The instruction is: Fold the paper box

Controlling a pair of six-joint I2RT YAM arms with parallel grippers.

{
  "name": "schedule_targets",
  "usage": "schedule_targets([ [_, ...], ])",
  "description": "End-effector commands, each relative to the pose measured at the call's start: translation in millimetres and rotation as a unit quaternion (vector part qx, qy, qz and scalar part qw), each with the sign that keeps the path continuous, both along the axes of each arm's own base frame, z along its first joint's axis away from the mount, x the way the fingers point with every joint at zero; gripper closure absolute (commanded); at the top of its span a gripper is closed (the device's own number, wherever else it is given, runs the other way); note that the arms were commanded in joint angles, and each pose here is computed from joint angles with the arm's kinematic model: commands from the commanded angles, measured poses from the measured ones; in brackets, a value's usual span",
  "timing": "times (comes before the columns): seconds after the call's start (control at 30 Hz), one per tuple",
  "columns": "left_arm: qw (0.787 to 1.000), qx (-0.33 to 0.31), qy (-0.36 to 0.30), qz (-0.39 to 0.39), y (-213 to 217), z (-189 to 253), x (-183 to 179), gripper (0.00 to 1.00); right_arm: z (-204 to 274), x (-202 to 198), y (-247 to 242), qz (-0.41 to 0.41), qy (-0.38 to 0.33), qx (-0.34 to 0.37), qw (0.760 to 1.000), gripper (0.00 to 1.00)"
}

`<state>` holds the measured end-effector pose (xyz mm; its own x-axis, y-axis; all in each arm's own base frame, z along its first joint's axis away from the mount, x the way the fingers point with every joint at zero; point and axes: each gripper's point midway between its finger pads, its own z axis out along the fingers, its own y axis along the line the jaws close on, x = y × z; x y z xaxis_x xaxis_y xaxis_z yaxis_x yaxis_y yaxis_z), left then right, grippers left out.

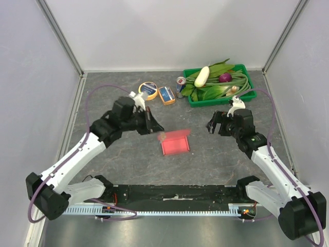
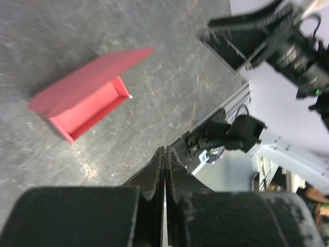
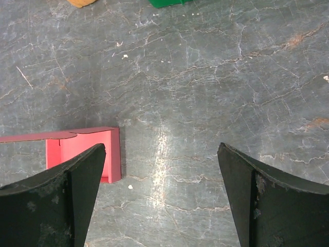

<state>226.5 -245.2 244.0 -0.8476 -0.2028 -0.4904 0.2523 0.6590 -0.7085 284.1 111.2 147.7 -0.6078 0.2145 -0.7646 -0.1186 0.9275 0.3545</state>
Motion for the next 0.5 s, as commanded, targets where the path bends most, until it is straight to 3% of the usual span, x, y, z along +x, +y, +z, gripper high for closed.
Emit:
schedule_targets([
  [0.0,0.999,0.02,-0.015,-0.036,-40,-14,-19,0.98,13,8,1,0.002,-0.025,-0.002,1.0,0.02],
  [0.13,0.994,0.094,-0.035,-0.048,-68,-42,-31,0.98,9,4,-1,0.0,-0.02,-0.003,1.0,0.02],
  [0.23,0.982,0.175,-0.057,-0.036,-86,-67,-21,0.98,2,3,-1,-0.001,-0.011,-0.007,1.0,0.02],
  [0.3,0.977,0.196,-0.082,-0.026,-98,-64,-10,0.98,2,3,0,0.002,-0.009,-0.005,1.0,0.02],
  [0.47,0.931,0.334,-0.149,0.012,-103,-94,12,0.98,8,2,-3,-0.002,-0.017,-0.007,1.0,0.02],
])
